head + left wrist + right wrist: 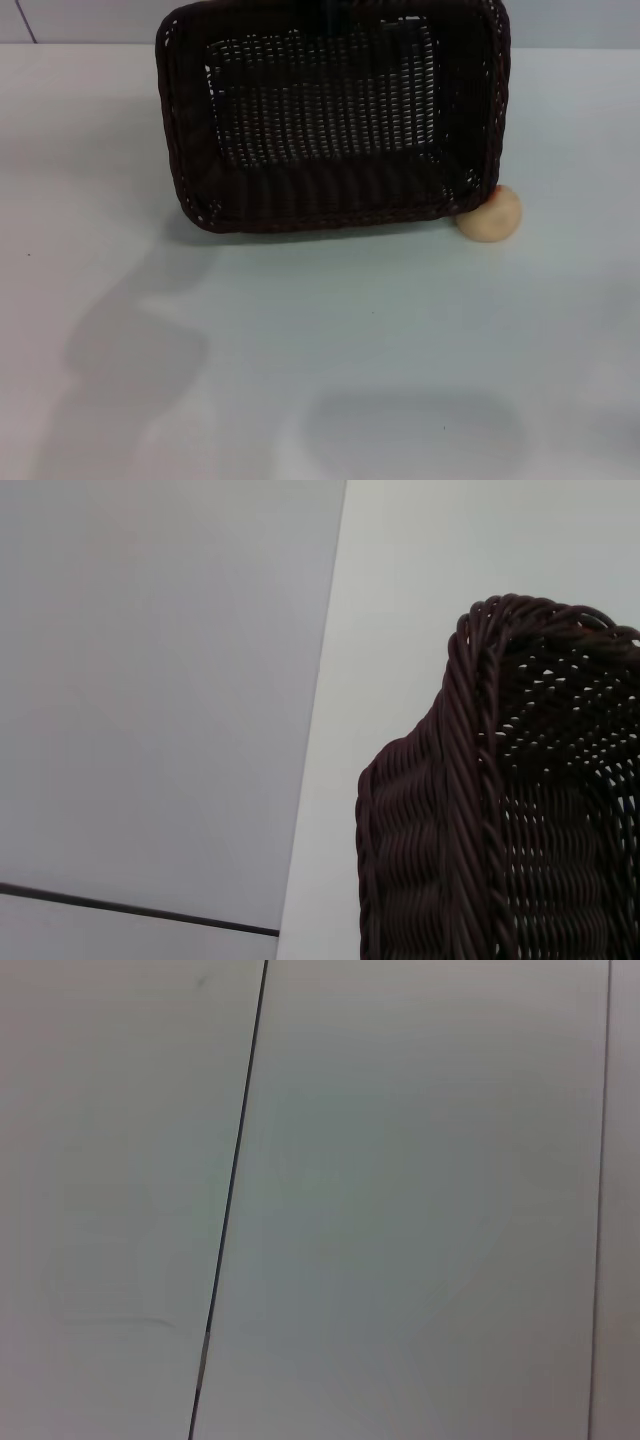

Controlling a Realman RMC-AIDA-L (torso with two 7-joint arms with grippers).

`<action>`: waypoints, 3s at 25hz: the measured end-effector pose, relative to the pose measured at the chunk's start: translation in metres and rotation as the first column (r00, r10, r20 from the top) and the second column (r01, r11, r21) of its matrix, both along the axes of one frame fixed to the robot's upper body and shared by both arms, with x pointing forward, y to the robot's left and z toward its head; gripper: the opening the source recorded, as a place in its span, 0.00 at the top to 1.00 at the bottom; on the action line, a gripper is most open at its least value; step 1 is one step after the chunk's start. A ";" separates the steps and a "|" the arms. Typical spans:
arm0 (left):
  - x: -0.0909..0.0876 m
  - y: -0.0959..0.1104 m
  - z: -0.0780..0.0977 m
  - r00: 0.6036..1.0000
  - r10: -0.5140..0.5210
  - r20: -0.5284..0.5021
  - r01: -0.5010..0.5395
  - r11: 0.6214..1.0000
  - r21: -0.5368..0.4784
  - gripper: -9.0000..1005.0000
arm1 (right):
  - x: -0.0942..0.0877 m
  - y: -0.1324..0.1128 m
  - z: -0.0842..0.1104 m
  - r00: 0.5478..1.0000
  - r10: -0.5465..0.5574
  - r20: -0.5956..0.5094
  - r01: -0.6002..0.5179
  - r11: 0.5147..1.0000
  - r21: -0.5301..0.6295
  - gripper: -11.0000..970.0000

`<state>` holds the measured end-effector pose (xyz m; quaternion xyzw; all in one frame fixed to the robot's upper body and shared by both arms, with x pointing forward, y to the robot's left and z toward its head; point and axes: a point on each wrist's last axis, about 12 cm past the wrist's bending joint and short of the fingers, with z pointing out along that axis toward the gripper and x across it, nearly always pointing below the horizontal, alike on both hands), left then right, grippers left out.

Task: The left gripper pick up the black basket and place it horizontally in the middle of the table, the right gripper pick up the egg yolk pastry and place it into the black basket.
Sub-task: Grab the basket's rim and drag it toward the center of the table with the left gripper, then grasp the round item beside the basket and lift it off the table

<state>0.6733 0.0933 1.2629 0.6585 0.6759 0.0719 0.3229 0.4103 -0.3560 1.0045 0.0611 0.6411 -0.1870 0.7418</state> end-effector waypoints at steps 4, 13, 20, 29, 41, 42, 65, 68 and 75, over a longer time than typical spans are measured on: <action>-0.001 0.000 0.000 1.000 -0.006 -0.004 0.006 1.000 0.009 0.80 | 0.000 0.000 0.000 1.000 0.000 0.000 0.000 1.000 0.001 0.25; 0.003 -0.005 -0.007 0.999 -0.040 -0.014 0.040 0.999 0.028 0.79 | 0.001 0.001 0.000 1.000 0.001 0.001 -0.001 1.000 0.002 0.25; 0.010 -0.017 -0.022 0.998 -0.058 -0.024 0.059 0.997 0.053 0.78 | 0.001 0.001 0.000 1.000 0.001 0.001 -0.001 1.000 0.002 0.25; 0.010 -0.023 -0.026 0.998 -0.064 -0.018 0.064 0.998 0.008 0.77 | -0.002 0.000 -0.001 1.000 -0.004 -0.010 0.004 1.000 -0.010 0.25; 0.013 -0.033 -0.027 0.994 -0.068 0.088 0.071 0.997 -0.027 0.59 | 0.000 -0.002 -0.003 0.999 -0.005 -0.034 0.005 1.000 -0.010 0.25; 0.013 -0.033 -0.027 0.994 -0.068 0.088 0.071 0.997 -0.027 0.56 | 0.000 -0.002 -0.003 0.999 -0.005 -0.034 0.005 1.000 -0.010 0.25; -0.005 0.056 -0.041 0.824 0.485 0.294 -0.133 0.669 -0.731 0.22 | 0.022 0.000 0.003 0.999 0.030 -0.013 -0.030 0.999 -0.014 0.25; -0.022 0.078 -0.053 0.738 0.607 0.294 -0.124 0.550 -0.826 0.22 | 0.028 0.003 0.005 0.999 0.043 -0.007 -0.043 0.999 -0.013 0.25; -0.058 0.110 -0.101 0.624 0.742 0.245 -0.135 0.411 -0.902 0.22 | 0.034 0.008 0.006 0.998 0.069 0.004 -0.069 0.998 0.001 0.25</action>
